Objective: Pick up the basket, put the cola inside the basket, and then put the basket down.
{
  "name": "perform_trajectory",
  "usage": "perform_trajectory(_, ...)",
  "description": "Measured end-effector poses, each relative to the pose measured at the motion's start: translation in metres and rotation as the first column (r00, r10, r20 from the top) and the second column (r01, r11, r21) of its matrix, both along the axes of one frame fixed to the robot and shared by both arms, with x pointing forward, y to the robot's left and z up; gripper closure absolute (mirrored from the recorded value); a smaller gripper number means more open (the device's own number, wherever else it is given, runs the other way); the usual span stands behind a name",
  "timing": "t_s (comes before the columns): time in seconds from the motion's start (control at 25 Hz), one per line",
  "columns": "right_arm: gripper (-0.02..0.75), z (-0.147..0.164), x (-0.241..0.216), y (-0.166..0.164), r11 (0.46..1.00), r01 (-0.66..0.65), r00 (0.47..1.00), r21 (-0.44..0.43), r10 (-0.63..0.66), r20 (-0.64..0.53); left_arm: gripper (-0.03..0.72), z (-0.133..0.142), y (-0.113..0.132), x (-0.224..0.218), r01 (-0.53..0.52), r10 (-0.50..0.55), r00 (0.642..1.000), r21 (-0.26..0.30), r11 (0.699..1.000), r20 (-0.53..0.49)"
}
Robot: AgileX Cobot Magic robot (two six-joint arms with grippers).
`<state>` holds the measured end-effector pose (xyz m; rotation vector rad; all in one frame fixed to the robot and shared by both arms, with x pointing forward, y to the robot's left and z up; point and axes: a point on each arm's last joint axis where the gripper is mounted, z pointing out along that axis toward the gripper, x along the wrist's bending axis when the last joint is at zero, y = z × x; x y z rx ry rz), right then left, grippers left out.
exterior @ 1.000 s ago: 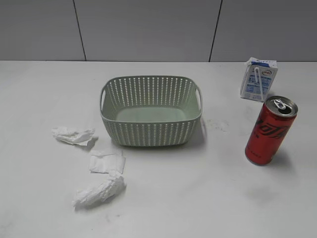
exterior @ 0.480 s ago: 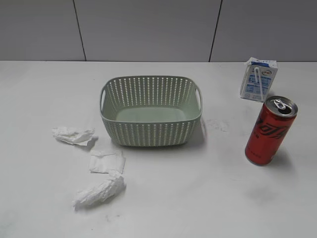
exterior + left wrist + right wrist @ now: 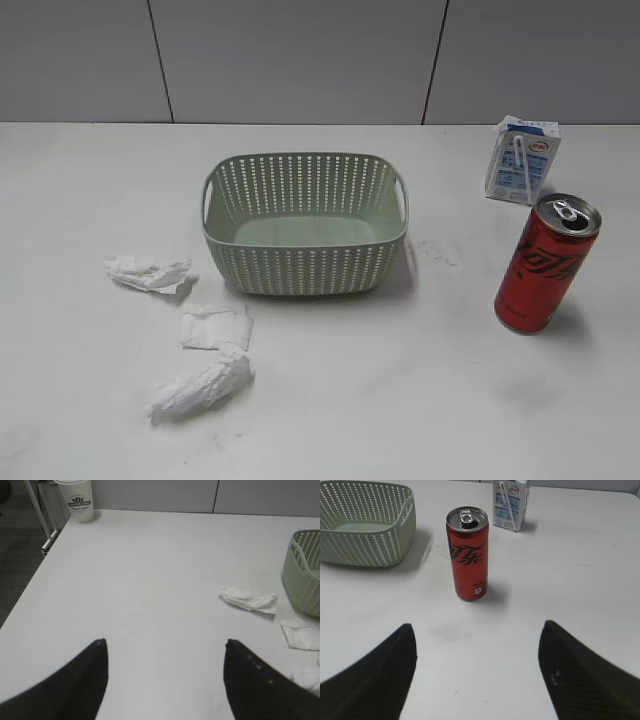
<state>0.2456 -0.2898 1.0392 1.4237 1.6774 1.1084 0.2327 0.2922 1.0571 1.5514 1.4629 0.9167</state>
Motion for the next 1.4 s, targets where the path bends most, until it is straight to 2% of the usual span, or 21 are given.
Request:
perform_trajectory(0.24,0.166,0.0,0.0,0.0,1.0,0.0,1.0,0.0,0.0,0.0,0.146,0.012,-0.001,0.01,0.002,-0.001,0.999,-0.018,1.0,0.042)
perform_trajectory(0.64,0.166,0.0,0.0,0.0,1.0,0.0,1.0,0.001,0.0,0.0,0.146,0.033,-0.004,0.082,0.002,-0.003,1.0,-0.166,0.986,-0.01)
perform_trajectory(0.96,0.166,0.0,0.0,0.0,1.0,0.0,1.0,0.001,0.0,0.0,0.146,0.053,-0.005,0.165,0.019,-0.051,0.982,-0.175,0.984,-0.18)
perform_trajectory(1.16,0.166,0.0,0.0,0.0,1.0,0.0,1.0,0.001,0.0,0.0,0.146,0.058,-0.006,0.222,0.025,-0.086,0.945,-0.193,0.981,-0.317)
perform_trajectory(1.4,0.166,0.0,0.0,0.0,1.0,0.0,1.0,0.001,0.0,0.0,0.146,0.056,-0.012,0.279,0.047,-0.133,0.899,-0.211,0.976,-0.417)
